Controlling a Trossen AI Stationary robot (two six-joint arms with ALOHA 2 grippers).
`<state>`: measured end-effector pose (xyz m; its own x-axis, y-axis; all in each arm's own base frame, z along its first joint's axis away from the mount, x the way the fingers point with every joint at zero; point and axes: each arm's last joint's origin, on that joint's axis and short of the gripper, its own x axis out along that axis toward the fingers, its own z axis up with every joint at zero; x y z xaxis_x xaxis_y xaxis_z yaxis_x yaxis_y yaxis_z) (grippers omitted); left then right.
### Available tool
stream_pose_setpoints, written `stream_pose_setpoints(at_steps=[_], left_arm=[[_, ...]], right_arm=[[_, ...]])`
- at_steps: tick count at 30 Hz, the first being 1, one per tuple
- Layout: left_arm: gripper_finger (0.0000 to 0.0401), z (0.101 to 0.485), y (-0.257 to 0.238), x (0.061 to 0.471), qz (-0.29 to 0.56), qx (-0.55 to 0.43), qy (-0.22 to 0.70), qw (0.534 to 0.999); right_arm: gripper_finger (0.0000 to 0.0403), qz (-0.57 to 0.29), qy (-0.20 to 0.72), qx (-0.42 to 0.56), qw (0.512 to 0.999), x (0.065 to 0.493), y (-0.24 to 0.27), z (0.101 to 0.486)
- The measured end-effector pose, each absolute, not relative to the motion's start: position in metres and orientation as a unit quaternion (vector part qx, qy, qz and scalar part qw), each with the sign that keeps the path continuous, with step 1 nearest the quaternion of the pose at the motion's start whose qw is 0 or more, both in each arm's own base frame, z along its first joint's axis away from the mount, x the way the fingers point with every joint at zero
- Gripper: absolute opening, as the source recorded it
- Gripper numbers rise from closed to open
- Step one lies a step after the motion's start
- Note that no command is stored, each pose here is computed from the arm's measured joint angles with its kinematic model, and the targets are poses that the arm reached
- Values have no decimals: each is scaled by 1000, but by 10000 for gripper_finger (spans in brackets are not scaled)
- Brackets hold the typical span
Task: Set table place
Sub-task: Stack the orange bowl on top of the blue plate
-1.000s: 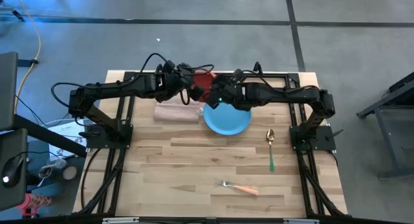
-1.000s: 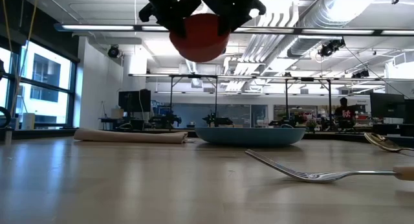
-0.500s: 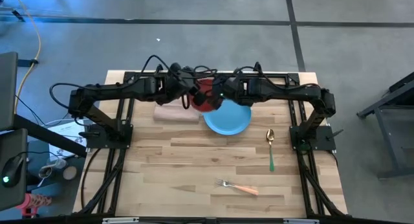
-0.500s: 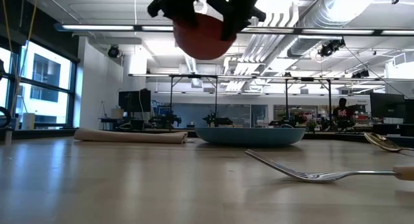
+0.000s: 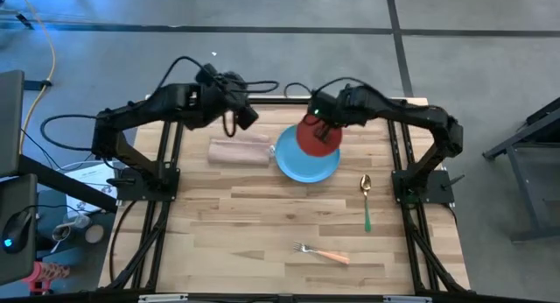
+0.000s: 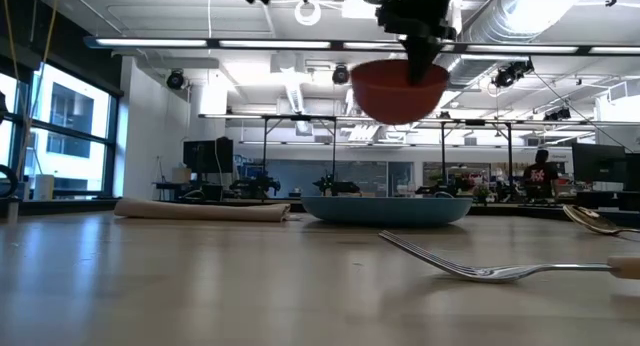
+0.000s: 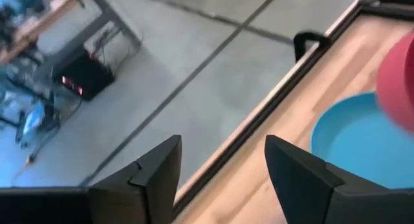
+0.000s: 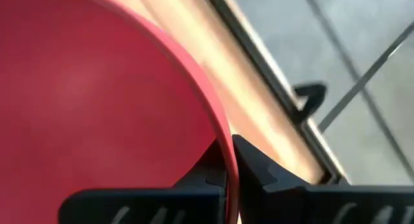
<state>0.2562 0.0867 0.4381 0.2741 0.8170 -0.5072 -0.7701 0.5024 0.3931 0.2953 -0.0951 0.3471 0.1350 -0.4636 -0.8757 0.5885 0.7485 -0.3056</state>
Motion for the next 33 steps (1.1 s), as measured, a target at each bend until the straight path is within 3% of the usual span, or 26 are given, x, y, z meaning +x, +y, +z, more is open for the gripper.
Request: stream_pose_setpoints(at_steps=[5, 10, 21, 33], left_arm=[[213, 448, 80, 229, 522, 2, 343, 781], [214, 450, 76, 213, 536, -33, 341, 772], [214, 433, 75, 214, 535, -68, 365, 759], [214, 420, 76, 219, 536, -87, 373, 753]], right_arm=[[1, -289, 549, 131, 773, 284, -130, 350], [1, -223, 503, 163, 819, 298, -152, 324], [0, -212, 532, 233, 786, 289, -154, 236], [0, -231, 520, 285, 771, 295, -156, 203]])
